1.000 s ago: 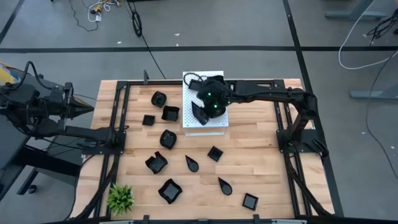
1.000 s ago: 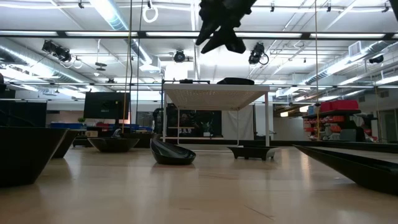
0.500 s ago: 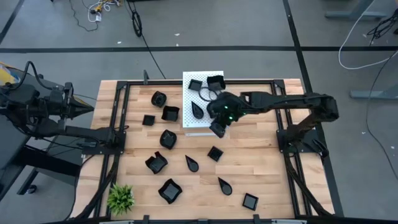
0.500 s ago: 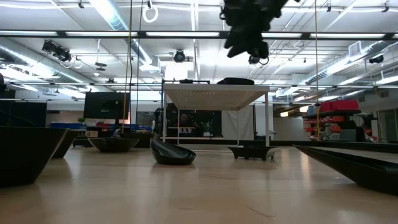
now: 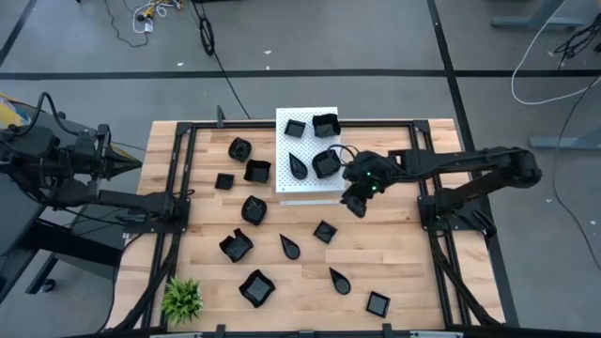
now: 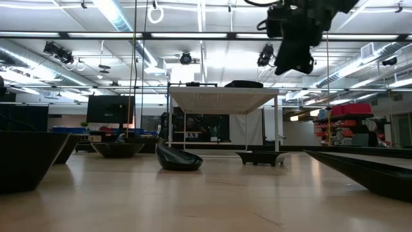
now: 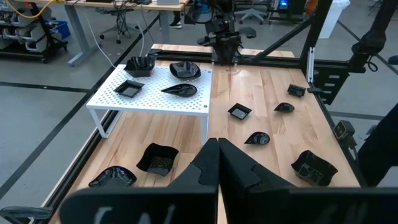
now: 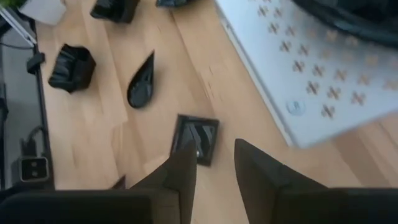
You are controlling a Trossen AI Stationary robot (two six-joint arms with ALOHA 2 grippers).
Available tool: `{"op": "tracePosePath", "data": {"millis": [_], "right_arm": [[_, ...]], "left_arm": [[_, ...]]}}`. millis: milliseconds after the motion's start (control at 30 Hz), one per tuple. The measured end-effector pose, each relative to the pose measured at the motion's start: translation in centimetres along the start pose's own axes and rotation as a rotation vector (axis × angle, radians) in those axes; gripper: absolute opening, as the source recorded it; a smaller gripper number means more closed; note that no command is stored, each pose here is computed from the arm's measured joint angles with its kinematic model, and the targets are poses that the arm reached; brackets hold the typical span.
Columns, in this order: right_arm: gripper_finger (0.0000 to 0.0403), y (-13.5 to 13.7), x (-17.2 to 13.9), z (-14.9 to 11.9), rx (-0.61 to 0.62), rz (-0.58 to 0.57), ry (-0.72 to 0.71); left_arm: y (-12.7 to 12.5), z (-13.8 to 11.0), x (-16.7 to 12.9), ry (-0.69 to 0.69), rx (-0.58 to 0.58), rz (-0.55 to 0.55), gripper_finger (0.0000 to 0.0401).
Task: Pick & Place Mini shaped plates
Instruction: Stack the square plate on top of the square plate on the shelf
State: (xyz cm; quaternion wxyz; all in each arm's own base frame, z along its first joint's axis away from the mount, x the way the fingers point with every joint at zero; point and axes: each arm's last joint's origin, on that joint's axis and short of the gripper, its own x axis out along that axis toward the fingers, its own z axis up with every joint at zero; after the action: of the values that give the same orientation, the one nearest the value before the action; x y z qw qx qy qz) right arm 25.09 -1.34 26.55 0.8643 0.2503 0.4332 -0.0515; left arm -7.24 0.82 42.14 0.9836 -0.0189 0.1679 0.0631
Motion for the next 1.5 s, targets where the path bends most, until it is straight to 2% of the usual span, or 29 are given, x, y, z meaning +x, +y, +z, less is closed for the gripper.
{"op": "tracePosePath", "data": {"millis": [233, 467, 700, 1000, 1267, 1500], "right_arm": [[0.0112, -1.0, 0.2, -2.0, 0.010, -0.009, 0.020], [0.0112, -1.8, 1.2, -3.5, 0.128, -0.026, 0.049], [0.0112, -1.9, 3.2, -5.2, 0.356, 0.016, 0.018], [0.0112, -1.3, 5.8, -7.3, 0.446, 0.028, 0.080], [0.0112, -0.3, 7.7, -8.0, 0.431, 0.046, 0.121], [0.0112, 1.4, 8.0, -8.8, 0.388, 0.079, 0.154]], "left_arm": [[0.0, 0.0, 0.0, 0.000, 0.000, 0.000, 0.0003], [0.0, 0.0, 0.0, 0.000, 0.000, 0.000, 0.0003], [0.0, 0.0, 0.0, 0.000, 0.000, 0.000, 0.0003], [0.0, 0.0, 0.0, 0.000, 0.000, 0.000, 0.0003], [0.0, 0.0, 0.0, 0.000, 0.000, 0.000, 0.0003], [0.0, 0.0, 0.0, 0.000, 0.000, 0.000, 0.0003]]}}
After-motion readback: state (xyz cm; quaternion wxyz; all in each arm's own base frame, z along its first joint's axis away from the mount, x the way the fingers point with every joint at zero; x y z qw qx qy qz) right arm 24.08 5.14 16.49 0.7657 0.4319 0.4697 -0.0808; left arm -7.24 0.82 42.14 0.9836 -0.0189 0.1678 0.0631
